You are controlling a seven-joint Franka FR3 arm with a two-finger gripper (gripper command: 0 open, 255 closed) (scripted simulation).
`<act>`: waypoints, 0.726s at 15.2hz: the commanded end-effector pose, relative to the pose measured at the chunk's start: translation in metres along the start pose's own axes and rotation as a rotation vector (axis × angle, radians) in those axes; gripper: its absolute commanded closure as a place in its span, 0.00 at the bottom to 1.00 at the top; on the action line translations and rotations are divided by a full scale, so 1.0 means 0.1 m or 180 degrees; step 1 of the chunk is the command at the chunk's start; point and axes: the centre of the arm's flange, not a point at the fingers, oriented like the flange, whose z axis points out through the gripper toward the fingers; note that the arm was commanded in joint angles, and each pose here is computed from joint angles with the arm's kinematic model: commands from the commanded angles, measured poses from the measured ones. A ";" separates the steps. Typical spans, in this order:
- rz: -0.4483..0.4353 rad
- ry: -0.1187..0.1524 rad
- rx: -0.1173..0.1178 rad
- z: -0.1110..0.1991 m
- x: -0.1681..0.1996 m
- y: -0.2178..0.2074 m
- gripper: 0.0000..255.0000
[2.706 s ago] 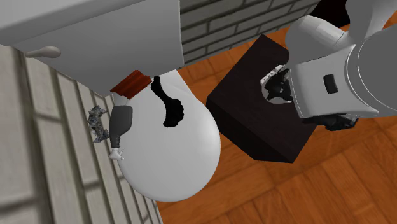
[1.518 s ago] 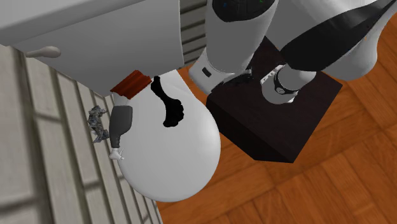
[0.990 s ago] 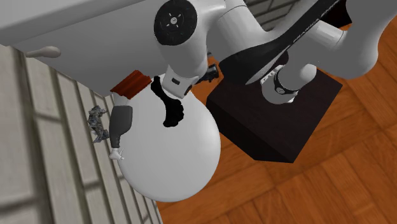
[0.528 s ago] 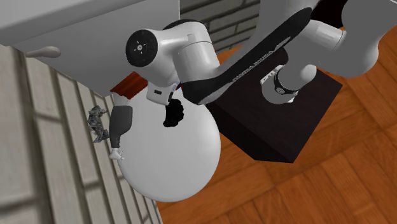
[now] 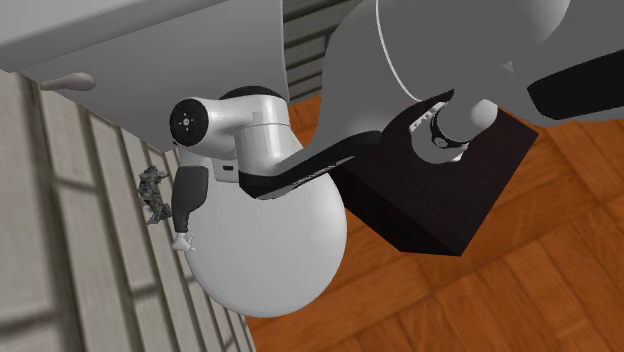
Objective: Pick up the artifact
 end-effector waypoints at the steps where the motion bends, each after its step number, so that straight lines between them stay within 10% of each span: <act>1: -0.0067 -0.0002 0.0003 0.12 -0.01 0.06 0.00; 9: -0.0067 -0.0002 0.0003 0.40 0.03 0.13 0.00; 10: -0.0067 -0.0002 0.0003 0.40 0.03 0.13 1.00; 11: -0.0066 -0.0002 0.0003 0.40 0.03 0.13 1.00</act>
